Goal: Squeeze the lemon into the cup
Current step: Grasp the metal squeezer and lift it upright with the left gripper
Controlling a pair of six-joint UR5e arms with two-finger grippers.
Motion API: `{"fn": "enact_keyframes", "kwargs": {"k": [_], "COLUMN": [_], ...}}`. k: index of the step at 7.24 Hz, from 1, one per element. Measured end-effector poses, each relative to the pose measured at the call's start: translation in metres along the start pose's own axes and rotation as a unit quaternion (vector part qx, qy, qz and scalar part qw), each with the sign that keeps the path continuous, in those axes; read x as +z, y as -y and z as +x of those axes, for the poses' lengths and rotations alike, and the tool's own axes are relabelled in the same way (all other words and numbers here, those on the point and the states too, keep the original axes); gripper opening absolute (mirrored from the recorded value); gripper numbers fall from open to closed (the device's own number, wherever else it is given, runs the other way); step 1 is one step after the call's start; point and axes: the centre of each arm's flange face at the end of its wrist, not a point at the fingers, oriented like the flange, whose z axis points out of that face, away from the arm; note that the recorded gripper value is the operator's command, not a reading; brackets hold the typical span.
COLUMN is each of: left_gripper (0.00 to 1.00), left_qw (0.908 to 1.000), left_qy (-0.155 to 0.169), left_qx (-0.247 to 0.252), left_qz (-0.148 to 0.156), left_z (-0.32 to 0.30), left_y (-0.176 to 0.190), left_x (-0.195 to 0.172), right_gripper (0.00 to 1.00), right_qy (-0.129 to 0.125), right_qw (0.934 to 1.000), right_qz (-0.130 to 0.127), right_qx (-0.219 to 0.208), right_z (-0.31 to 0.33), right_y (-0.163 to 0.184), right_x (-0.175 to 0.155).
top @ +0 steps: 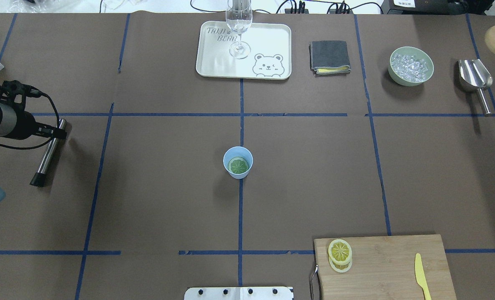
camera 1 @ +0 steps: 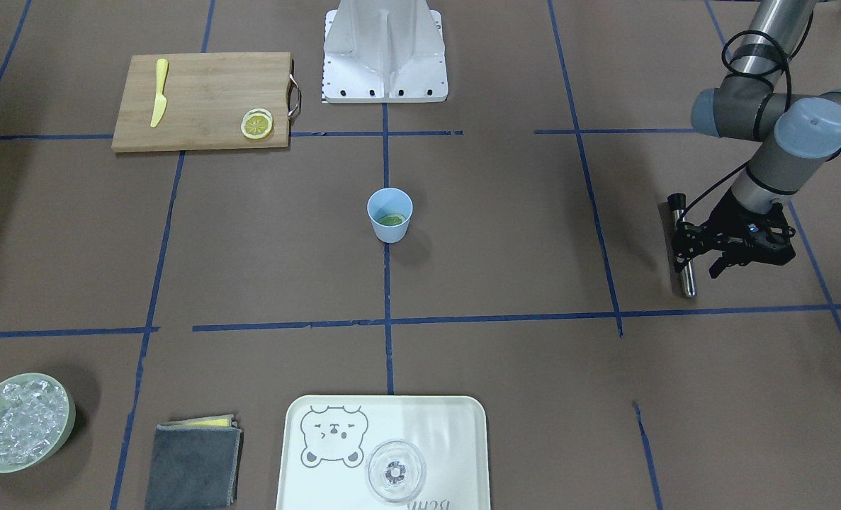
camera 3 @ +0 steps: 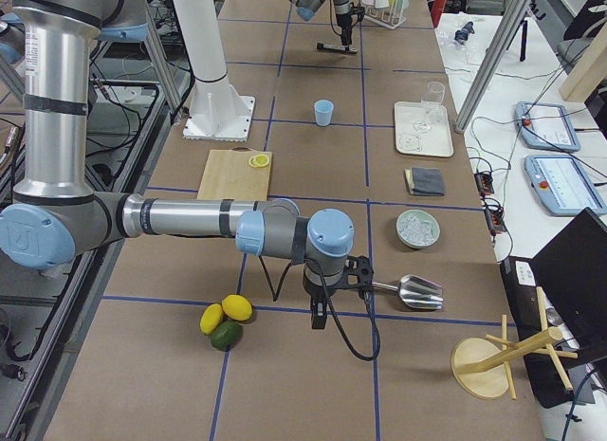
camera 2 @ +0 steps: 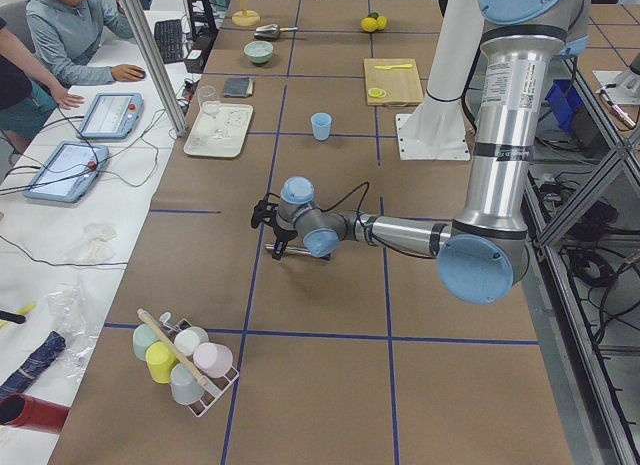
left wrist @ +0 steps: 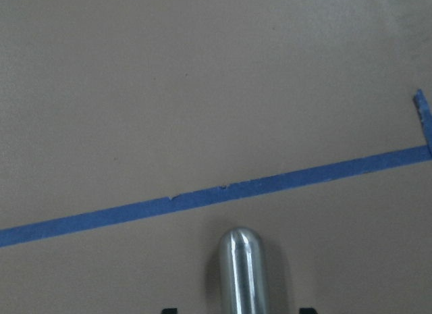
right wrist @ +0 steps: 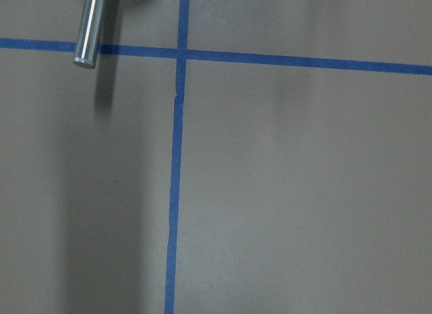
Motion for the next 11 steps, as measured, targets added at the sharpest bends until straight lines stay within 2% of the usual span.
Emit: {"fn": "enact_keyframes", "kwargs": {"k": [1, 5, 7, 8, 9, 10, 11], "left_gripper": [0.02, 0.0, 0.0, 0.0, 0.0, 0.0, 0.0], "left_qw": [1.0, 0.9999, 0.9983, 0.9942, 0.9818, 0.9629, 0.9435], "left_qy": [0.0, -0.006, -0.032, -0.053, -0.074, -0.093, -0.12], "left_qx": [0.001, 0.011, 0.032, 0.069, 0.138, 0.197, 0.225], "left_qz": [-0.001, 0.006, 0.036, 0.063, 0.107, 0.16, 0.212], "left_z": [0.001, 0.009, 0.039, 0.062, 0.09, 0.113, 0.129], "left_y": [-0.001, 0.002, 0.014, 0.024, 0.04, 0.056, 0.063], "left_x": [0.002, -0.006, -0.039, -0.066, -0.097, -0.124, -0.144], "right_gripper": [1.0, 1.0, 1.0, 1.0, 1.0, 1.0, 1.0], "right_qy": [0.0, 0.0, 0.0, 0.0, 0.0, 0.0, 0.0], "right_qw": [1.0, 1.0, 1.0, 1.0, 1.0, 1.0, 1.0], "right_qz": [0.0, 0.002, 0.002, 0.001, 0.001, 0.001, 0.001], "right_qx": [0.0, 0.002, 0.003, 0.003, 0.003, 0.004, 0.005], "right_z": [0.0, 0.002, 0.003, 0.003, 0.004, 0.004, 0.005], "right_y": [0.0, -0.001, -0.002, -0.002, -0.002, -0.003, -0.004], "right_x": [0.0, -0.001, -0.001, -0.001, -0.001, -0.001, -0.001]}}
